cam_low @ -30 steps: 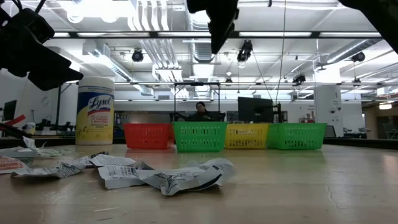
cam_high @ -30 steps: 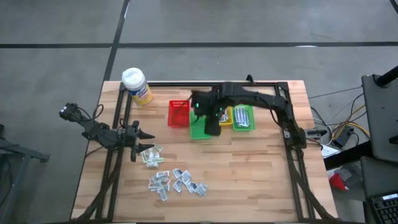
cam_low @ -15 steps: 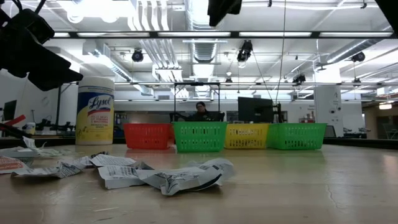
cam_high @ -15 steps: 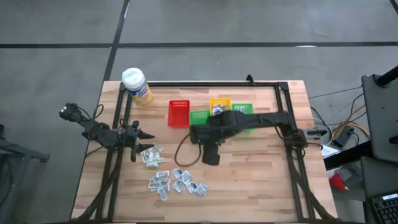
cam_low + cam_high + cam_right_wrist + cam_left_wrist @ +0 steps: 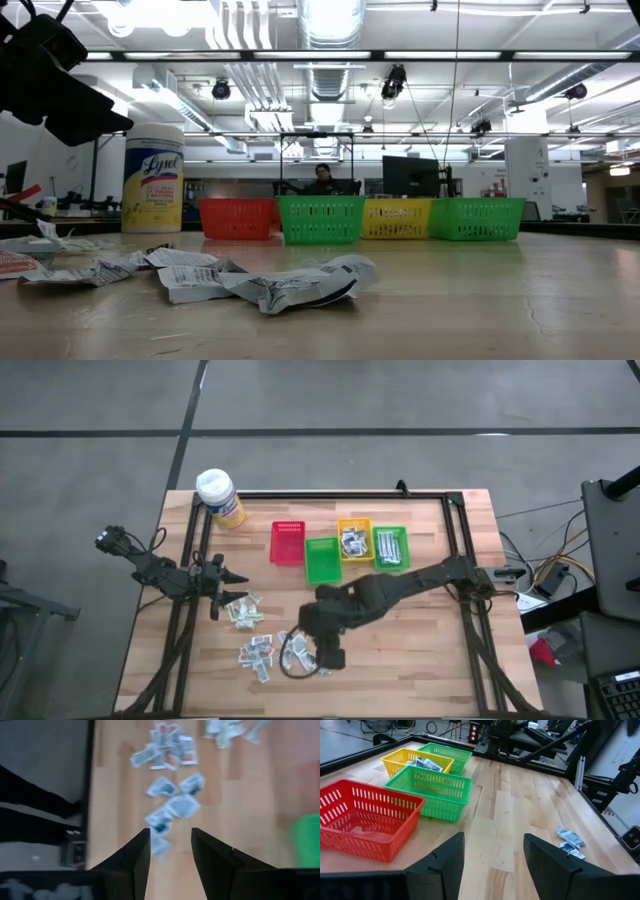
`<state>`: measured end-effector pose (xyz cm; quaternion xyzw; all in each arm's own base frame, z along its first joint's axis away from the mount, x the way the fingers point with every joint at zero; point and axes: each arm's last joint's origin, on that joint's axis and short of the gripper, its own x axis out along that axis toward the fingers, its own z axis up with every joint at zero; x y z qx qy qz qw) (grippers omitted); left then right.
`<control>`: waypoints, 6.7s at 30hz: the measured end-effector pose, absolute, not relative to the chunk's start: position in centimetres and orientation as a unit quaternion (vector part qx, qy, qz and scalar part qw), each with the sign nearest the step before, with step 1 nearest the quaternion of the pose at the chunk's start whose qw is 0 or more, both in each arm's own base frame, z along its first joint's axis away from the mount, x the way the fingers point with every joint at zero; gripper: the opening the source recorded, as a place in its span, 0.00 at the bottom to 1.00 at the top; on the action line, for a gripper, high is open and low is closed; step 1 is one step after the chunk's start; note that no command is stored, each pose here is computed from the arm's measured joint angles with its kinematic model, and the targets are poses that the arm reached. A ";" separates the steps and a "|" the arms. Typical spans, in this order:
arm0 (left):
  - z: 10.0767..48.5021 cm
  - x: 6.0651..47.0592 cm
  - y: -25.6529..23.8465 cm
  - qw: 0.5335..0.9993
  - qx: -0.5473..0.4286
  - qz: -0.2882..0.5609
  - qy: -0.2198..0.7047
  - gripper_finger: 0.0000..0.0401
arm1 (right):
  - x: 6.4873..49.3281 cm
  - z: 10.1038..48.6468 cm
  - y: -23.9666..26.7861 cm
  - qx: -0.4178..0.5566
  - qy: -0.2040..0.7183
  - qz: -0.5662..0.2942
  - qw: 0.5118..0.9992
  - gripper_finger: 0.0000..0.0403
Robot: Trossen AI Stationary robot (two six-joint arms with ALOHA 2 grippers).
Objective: Pick & Place First Aid Supplies
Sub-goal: Put the alcohol pad into the yellow basket
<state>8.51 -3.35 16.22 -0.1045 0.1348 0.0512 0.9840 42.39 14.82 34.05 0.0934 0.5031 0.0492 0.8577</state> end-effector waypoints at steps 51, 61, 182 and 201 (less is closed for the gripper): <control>16.1 8.5 -3.4 0.984 -0.100 0.052 0.139 0.49 | 45.3 18.6 18.9 0.296 0.637 -0.074 0.708 0.39; 16.1 8.5 -3.4 0.984 -0.100 0.052 0.139 0.49 | 45.1 17.2 19.0 0.313 0.642 -0.072 0.696 0.36; 16.1 8.5 -3.4 0.984 -0.095 0.052 0.140 0.49 | 42.7 28.3 10.7 0.196 0.657 -0.182 0.704 0.02; 16.1 8.6 -3.4 0.984 -0.095 0.052 0.141 0.49 | 41.4 33.4 0.1 0.111 0.592 -0.236 0.763 0.02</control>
